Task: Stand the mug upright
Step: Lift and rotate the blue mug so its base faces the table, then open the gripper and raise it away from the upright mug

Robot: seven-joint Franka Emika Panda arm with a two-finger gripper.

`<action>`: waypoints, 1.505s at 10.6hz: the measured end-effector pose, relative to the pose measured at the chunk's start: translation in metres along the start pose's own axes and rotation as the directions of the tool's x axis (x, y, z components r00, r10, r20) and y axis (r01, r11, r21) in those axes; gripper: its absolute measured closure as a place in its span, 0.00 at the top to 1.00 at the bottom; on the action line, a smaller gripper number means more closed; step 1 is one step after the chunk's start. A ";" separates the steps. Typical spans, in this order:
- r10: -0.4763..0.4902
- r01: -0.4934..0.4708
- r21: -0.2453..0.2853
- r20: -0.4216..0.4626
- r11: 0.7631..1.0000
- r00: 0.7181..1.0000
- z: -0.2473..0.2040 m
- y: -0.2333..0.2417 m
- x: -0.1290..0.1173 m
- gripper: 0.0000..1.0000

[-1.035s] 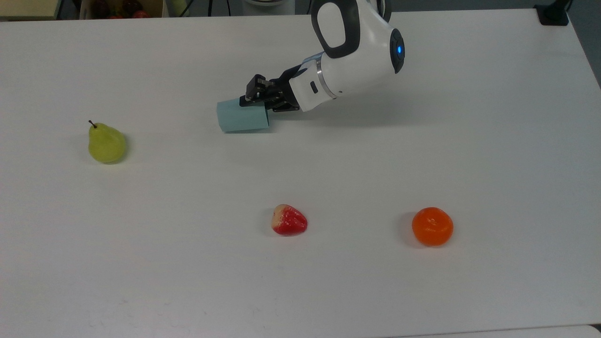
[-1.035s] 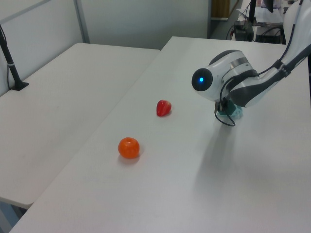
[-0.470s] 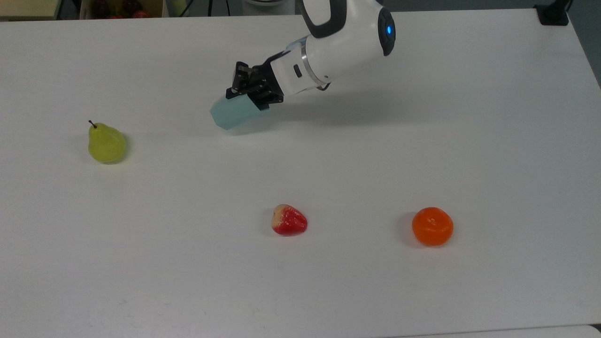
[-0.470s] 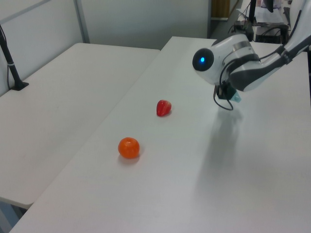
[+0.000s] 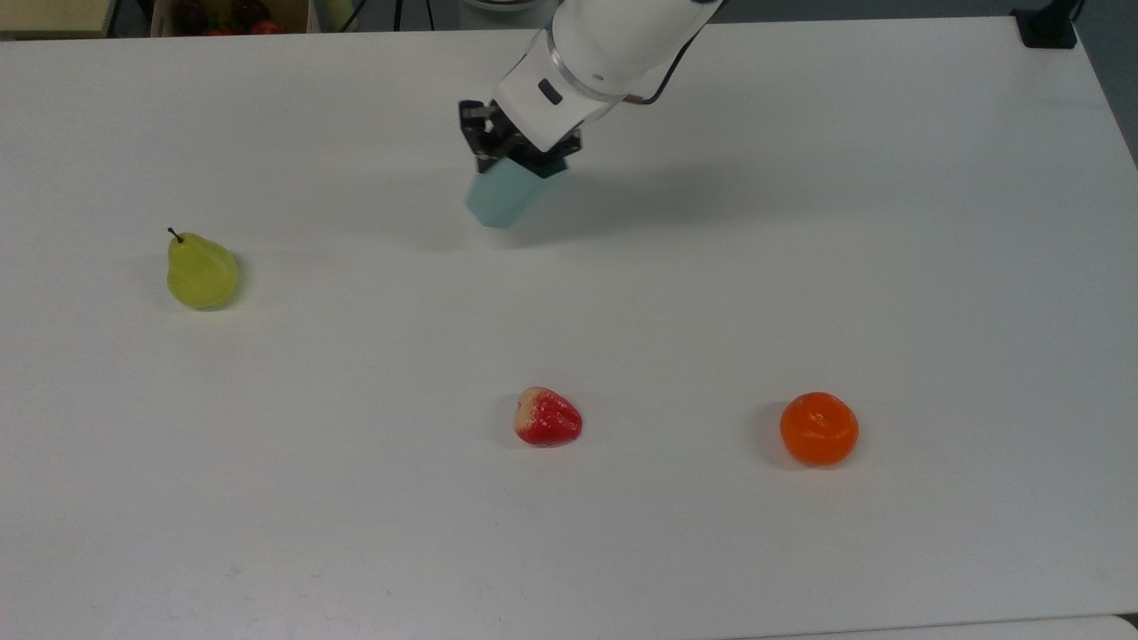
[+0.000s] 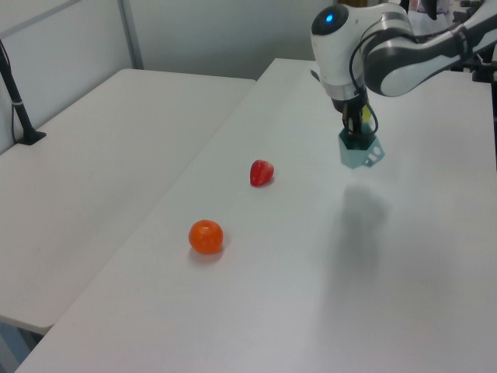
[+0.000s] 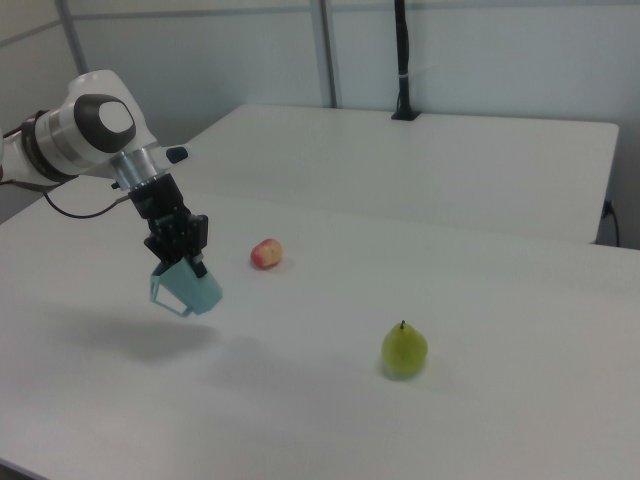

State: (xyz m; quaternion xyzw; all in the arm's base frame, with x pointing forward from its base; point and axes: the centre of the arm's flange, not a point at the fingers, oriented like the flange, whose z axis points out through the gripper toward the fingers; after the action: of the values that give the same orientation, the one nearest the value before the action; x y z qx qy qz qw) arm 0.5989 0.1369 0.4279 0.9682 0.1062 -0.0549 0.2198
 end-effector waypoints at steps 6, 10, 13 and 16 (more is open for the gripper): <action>-0.297 0.350 0.328 -0.200 0.878 0.934 0.042 -0.018 0.029 0.09; -0.304 0.360 0.342 -0.205 0.868 0.930 0.048 -0.012 0.031 0.39; -0.251 0.308 0.346 -0.199 0.887 0.947 0.034 -0.002 0.028 0.83; -0.060 0.114 0.353 -0.161 0.929 0.985 -0.017 0.047 0.007 1.00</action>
State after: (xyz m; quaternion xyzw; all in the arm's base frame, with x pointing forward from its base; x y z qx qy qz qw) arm 0.6176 0.1047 0.4613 0.9878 0.1530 -0.0116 0.0271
